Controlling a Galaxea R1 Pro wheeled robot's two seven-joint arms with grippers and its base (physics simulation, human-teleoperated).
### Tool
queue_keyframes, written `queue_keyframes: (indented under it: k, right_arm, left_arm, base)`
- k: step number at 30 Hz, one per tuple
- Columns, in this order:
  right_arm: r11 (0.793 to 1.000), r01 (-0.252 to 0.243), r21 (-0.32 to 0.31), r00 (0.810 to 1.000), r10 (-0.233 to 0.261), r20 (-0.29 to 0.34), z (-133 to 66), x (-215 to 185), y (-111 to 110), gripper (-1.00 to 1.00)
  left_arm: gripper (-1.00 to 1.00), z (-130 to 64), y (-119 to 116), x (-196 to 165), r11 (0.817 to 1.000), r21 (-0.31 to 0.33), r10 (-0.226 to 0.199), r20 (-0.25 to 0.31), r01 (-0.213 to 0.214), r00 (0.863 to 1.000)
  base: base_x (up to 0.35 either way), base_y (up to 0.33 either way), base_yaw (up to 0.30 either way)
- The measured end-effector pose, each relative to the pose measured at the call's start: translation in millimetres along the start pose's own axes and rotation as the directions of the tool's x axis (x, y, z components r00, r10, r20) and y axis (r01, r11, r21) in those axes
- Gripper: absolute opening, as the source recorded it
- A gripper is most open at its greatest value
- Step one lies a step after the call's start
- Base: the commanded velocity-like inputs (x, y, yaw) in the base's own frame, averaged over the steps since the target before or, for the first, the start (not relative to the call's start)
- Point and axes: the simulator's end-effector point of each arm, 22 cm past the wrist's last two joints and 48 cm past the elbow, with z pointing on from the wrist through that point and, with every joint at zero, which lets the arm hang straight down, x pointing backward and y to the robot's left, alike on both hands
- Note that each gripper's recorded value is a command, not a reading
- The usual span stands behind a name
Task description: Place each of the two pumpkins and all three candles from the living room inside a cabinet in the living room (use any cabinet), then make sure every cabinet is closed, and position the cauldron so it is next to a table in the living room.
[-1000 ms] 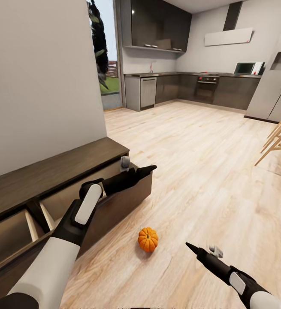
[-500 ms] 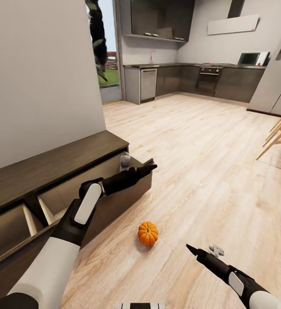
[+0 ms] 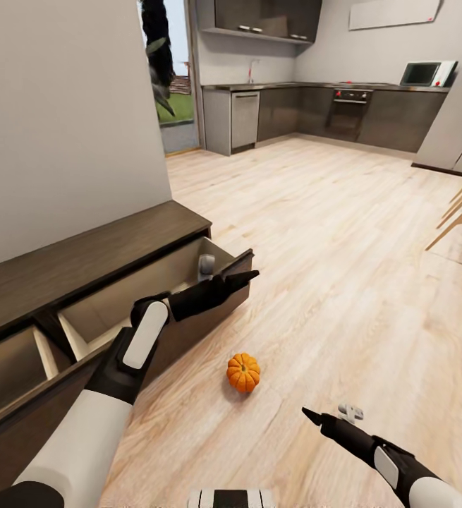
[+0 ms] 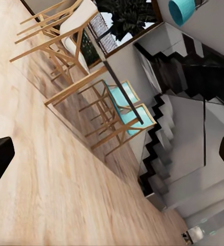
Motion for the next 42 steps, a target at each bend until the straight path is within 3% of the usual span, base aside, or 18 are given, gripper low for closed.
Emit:
queue_keyframes:
  k: [27,30,34,35,42]
  right_arm:
    - [0.999,-0.025,0.041,0.996,0.028,-0.089,14.4,47,-34,1.00]
    - [1.000,-0.017,0.006,0.993,0.018,-0.117,16.2,56,-29,1.00]
    - [0.990,-0.022,-0.137,0.988,0.001,-0.155,16.4,68,1,1.00]
    - [0.979,-0.029,-0.200,0.987,-0.004,-0.160,15.2,66,14,1.00]
    - [0.970,-0.045,-0.241,0.985,0.002,-0.175,18.9,53,19,1.00]
  left_arm:
    - [1.00,0.0,67,28,0.994,-0.041,-0.102,-0.015,0.101,0.995]
    - [1.00,0.1,74,31,0.993,-0.045,-0.113,-0.016,0.112,0.993]
    - [1.00,-0.1,83,36,0.991,-0.050,-0.129,-0.017,0.128,0.992]
    - [1.00,0.1,85,37,0.990,-0.051,-0.133,-0.018,0.132,0.991]
    - [1.00,-0.7,103,46,0.986,-0.064,-0.159,-0.020,0.157,0.987]
  base:
    - [0.000,0.000,0.000]
    - [0.000,0.000,0.000]
    - [0.000,0.000,0.000]
    - [0.000,0.000,0.000]
    - [0.000,0.000,0.000]
